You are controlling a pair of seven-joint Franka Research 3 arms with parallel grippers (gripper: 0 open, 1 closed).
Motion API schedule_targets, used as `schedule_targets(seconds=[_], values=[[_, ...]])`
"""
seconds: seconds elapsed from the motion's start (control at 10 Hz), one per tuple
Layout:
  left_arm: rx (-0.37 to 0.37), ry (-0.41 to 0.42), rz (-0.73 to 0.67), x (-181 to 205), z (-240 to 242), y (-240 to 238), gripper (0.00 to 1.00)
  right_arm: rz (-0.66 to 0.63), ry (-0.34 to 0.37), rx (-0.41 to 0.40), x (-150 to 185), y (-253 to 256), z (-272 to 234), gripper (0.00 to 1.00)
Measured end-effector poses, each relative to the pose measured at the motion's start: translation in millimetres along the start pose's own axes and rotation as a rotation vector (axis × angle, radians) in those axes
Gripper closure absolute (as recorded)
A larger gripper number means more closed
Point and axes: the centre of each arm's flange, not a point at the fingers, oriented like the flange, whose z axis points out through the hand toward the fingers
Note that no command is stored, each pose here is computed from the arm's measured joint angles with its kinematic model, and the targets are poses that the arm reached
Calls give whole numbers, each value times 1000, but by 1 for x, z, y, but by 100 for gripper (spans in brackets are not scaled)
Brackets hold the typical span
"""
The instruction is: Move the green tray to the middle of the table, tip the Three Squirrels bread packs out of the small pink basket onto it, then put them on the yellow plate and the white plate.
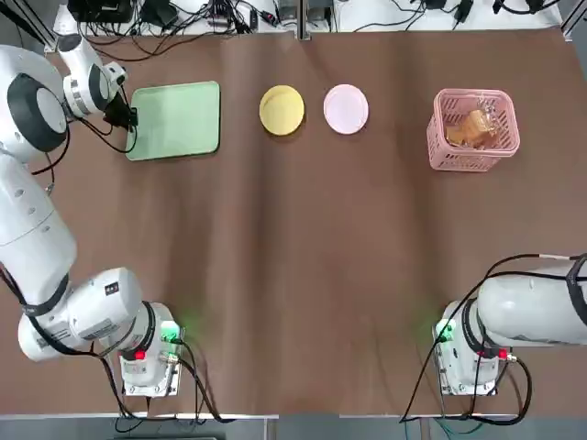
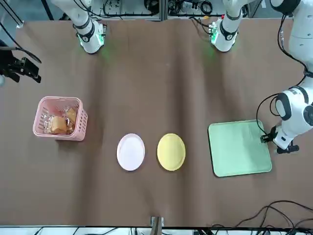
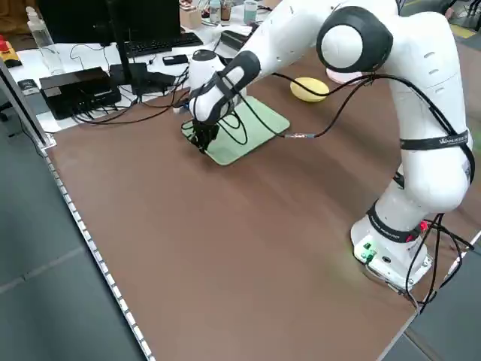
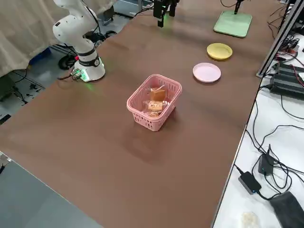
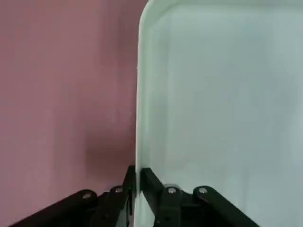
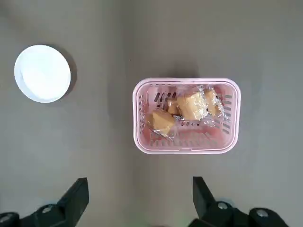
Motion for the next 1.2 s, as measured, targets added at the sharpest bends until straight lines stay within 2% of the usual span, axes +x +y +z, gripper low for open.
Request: schedule_targets(seconds=[0.3,0.6,0.8,1.0,1.2], values=[[-17,-41,61,-39,-13,24,89,0,0,0,0,0,0,3],[-26,-136,134,-131,-25,39,89,0,-1,0,0,0,0,3],[-37,-182,196,-176,-26,64,89,0,-1,0,0,0,0,3],[-54,-229,282,-201,-14,106,89,0,-1,0,0,0,1,3],[-58,-242,316,-210,-11,144,90,0,-1,0,0,0,0,3]])
